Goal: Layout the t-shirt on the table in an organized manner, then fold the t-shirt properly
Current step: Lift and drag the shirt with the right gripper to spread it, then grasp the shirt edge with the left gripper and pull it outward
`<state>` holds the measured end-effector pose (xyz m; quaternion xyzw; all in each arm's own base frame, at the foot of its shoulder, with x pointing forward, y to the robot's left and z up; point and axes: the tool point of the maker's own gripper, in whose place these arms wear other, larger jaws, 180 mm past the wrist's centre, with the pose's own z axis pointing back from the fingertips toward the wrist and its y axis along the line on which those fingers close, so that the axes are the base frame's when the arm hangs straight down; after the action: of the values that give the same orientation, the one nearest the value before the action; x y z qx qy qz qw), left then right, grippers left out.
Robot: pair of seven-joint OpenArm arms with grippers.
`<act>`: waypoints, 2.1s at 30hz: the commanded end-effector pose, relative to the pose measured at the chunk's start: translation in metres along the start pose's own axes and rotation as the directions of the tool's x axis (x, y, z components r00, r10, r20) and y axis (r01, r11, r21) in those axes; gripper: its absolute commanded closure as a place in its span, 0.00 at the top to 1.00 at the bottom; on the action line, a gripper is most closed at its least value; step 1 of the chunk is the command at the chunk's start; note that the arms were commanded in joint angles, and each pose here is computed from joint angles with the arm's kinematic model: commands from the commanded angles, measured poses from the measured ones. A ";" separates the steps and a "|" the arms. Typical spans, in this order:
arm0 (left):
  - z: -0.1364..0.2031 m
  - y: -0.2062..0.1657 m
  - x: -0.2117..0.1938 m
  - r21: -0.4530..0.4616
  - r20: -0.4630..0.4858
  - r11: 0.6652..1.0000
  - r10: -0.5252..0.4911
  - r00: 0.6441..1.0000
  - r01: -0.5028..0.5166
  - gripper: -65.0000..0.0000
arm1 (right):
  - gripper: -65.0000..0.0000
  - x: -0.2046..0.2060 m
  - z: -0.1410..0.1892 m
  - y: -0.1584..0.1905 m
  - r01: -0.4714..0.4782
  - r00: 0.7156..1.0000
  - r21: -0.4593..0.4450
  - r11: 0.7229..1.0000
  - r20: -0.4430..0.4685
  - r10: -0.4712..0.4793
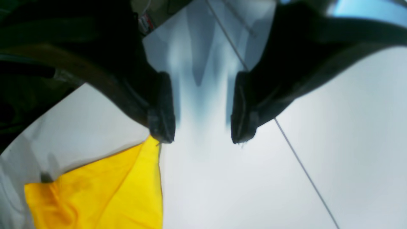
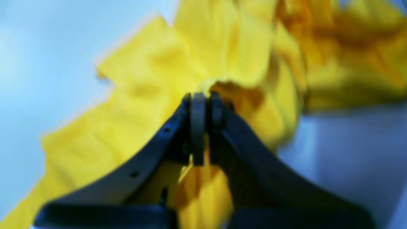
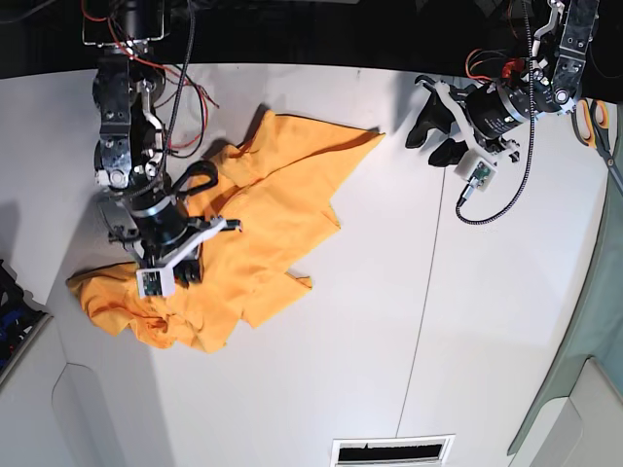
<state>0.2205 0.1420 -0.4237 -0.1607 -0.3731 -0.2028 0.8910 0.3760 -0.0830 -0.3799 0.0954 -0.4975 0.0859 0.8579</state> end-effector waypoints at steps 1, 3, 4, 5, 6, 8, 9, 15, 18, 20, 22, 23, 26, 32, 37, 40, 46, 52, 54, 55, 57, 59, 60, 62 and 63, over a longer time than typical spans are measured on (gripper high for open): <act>0.003 0.003 0.009 -0.002 0.028 1.000 -0.012 1.000 0.012 0.50 | 0.00 0.037 -0.004 0.008 -0.023 0.995 0.037 0.999 0.094 0.020; 0.004 0.005 0.009 0.000 0.022 1.000 -0.017 1.000 0.017 0.50 | 0.00 0.065 -0.010 0.026 -0.059 0.988 0.097 0.994 0.149 0.044; 0.005 0.006 0.009 0.002 0.020 1.000 -0.021 1.000 0.021 0.50 | 0.00 0.079 -0.013 0.036 -0.079 0.983 0.118 0.990 0.173 0.058; 0.005 0.008 0.008 0.003 0.018 1.000 -0.024 1.000 0.024 0.50 | 0.00 0.092 -0.015 0.047 -0.094 0.978 0.138 0.986 0.198 0.066; 0.006 0.009 0.008 0.005 0.017 1.000 -0.028 0.999 0.028 0.50 | 0.00 0.104 -0.017 0.060 -0.109 0.972 0.162 0.981 0.223 0.071; 0.007 0.011 0.008 0.007 0.011 0.999 -0.035 0.999 0.035 0.50 | 0.00 0.128 -0.019 0.091 -0.138 0.960 0.213 0.967 0.271 0.077; 0.008 0.012 0.008 0.008 0.010 0.999 -0.037 0.999 0.037 0.50 | 0.00 0.139 -0.019 0.108 -0.156 0.953 0.243 0.957 0.293 0.081; 0.008 0.013 0.002 0.009 -0.020 0.999 -0.039 0.999 0.039 0.50 | 0.00 0.164 -0.007 0.218 -0.325 0.913 0.445 0.834 0.379 0.154; 0.008 0.013 0.001 0.009 -0.025 0.999 -0.039 0.999 0.039 0.50 | 0.00 0.142 -0.007 0.250 -0.387 0.907 0.497 0.777 0.358 0.222; 0.008 0.013 0.002 0.009 -0.020 0.999 -0.039 0.999 0.039 0.50 | 0.00 0.122 -0.009 0.263 -0.401 0.909 0.529 0.747 0.327 0.257; 0.008 0.013 0.003 0.009 -0.015 0.999 -0.039 0.999 0.039 0.50 | 0.18 0.100 -0.012 0.273 -0.404 0.913 0.558 0.725 0.289 0.287; 0.008 0.013 0.003 0.009 -0.015 0.999 -0.038 0.999 0.039 0.50 | 0.32 0.089 -0.013 0.276 -0.398 0.917 0.573 0.716 0.268 0.295; 0.008 0.013 0.003 0.010 -0.015 0.999 -0.039 0.999 0.039 0.50 | 0.59 0.066 -0.012 0.280 -0.368 0.930 0.597 0.713 0.221 0.295; 0.008 0.016 0.005 0.025 -0.009 0.999 -0.033 0.999 0.033 0.50 | 0.59 0.072 -0.021 0.251 -0.298 0.954 0.512 0.806 0.192 0.230; 0.009 0.044 0.018 0.150 0.021 0.989 0.009 1.000 -0.012 0.50 | 0.59 0.098 -0.040 0.175 -0.176 0.977 0.313 0.933 0.173 0.126; 0.009 0.055 0.033 0.176 0.054 0.984 0.002 0.999 -0.011 0.50 | 0.59 0.099 -0.047 0.127 -0.074 0.989 0.225 0.972 0.141 0.043; 0.005 0.069 0.079 0.190 0.149 0.982 -0.024 0.989 -0.005 0.64 | 0.59 0.085 -0.048 0.049 0.092 0.992 0.098 0.991 0.081 -0.100; 0.000 0.097 0.106 0.251 0.195 0.967 -0.018 0.981 -0.032 0.65 | 0.59 0.046 -0.039 0.002 0.142 0.990 0.003 0.990 0.019 -0.142; -0.005 0.113 0.107 0.275 0.194 0.959 0.009 0.981 -0.064 0.65 | 0.59 0.028 -0.036 -0.002 0.140 0.990 -0.009 0.990 -0.013 -0.140; -0.008 0.121 0.106 0.278 0.194 0.956 0.034 0.980 -0.088 0.65 | 0.59 0.020 -0.036 -0.003 0.142 0.989 -0.013 0.990 -0.028 -0.142; -0.015 0.137 0.106 0.285 0.200 0.948 0.084 0.976 -0.140 0.65 | 0.59 0.002 -0.035 -0.003 0.148 0.987 -0.017 0.989 -0.052 -0.149; -0.020 0.154 0.108 0.295 0.211 0.937 0.126 0.969 -0.186 0.65 | 0.59 -0.012 -0.036 -0.001 0.161 0.985 -0.016 0.987 -0.063 -0.162; -0.023 0.159 0.110 0.289 0.215 0.935 0.146 0.966 -0.206 0.65 | 0.59 -0.019 -0.038 0.000 0.169 0.983 -0.016 0.986 -0.066 -0.169; -0.029 0.162 0.116 0.241 0.226 0.943 0.174 0.959 -0.228 0.65 | 0.59 -0.029 -0.042 0.001 0.184 0.981 -0.016 0.983 -0.055 -0.184; -0.032 0.162 0.118 0.217 0.231 0.946 0.190 0.954 -0.241 0.65 | 0.59 -0.033 -0.043 0.001 0.191 0.980 -0.017 0.981 -0.047 -0.192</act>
<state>0.3813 0.2361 -0.3988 -0.1111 -0.4397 -0.0353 0.8905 0.3810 -0.0742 -0.4479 0.1318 -0.4391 0.0024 0.8887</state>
